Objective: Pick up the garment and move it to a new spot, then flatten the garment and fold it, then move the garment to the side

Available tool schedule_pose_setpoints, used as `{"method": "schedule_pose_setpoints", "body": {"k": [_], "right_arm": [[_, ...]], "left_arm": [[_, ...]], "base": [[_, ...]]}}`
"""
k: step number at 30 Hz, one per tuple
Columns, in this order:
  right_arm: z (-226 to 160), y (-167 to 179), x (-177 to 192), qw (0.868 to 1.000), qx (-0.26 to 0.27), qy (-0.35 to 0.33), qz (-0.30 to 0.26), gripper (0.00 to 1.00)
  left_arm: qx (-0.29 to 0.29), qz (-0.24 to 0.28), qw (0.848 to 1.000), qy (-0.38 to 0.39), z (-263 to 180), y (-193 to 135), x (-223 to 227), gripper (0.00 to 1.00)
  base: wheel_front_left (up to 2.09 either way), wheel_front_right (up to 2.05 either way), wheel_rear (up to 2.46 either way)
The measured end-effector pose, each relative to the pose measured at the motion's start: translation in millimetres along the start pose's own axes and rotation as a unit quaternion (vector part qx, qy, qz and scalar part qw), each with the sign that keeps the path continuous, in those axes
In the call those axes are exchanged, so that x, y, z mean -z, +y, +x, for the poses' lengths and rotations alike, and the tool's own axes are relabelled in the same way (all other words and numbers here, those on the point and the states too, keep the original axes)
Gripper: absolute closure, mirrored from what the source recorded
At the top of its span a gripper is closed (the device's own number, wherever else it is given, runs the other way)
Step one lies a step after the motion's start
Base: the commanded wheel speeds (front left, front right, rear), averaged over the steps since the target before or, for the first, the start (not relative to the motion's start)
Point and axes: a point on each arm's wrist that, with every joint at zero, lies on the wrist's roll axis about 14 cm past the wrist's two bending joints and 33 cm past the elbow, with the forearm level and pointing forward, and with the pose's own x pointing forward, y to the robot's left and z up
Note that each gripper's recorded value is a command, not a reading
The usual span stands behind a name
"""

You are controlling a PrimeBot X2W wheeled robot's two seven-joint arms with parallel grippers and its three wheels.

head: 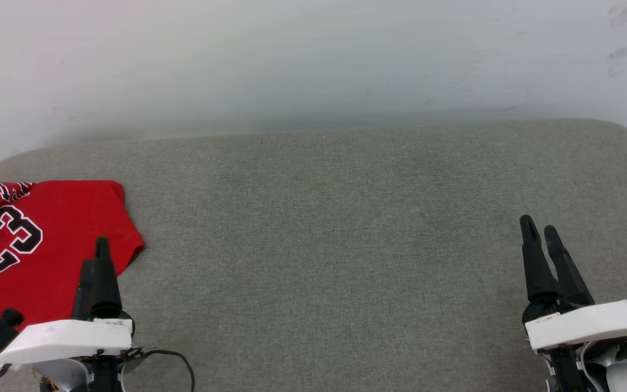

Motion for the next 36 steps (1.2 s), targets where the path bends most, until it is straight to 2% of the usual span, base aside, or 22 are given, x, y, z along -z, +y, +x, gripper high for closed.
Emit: {"method": "schedule_pose_setpoints", "body": {"k": [11,17,23,29,36], "right_arm": [[2.6,23.7,-8.1,0.991,-0.040,-0.019,-0.123,0.00],[2.0,30.2,-7.7,0.984,-0.052,-0.023,-0.169,0.00],[1.3,36.7,-4.9,0.973,-0.065,-0.024,-0.221,0.00],[0.9,38.1,-6.5,0.962,-0.069,-0.030,-0.264,0.00],[-1.0,40.1,-4.4,0.949,-0.075,-0.032,-0.304,0.00]], "left_arm": [[0.036,0.128,0.991,0.005,-6.1,-34.5,16.9,0.00],[0.054,0.176,0.983,0.007,-9.7,-46.0,27.0,0.00],[0.091,0.233,0.968,0.009,-14.8,-61.5,35.8,0.00],[0.101,0.279,0.955,0.014,-19.3,-67.1,46.7,0.00],[0.121,0.314,0.941,0.022,-25.9,-72.4,58.6,0.00]], "base": [[0.00,0.00,0.00],[0.00,0.00,0.00],[0.00,0.00,0.00],[0.00,0.00,0.00],[0.00,0.00,0.00]]}}
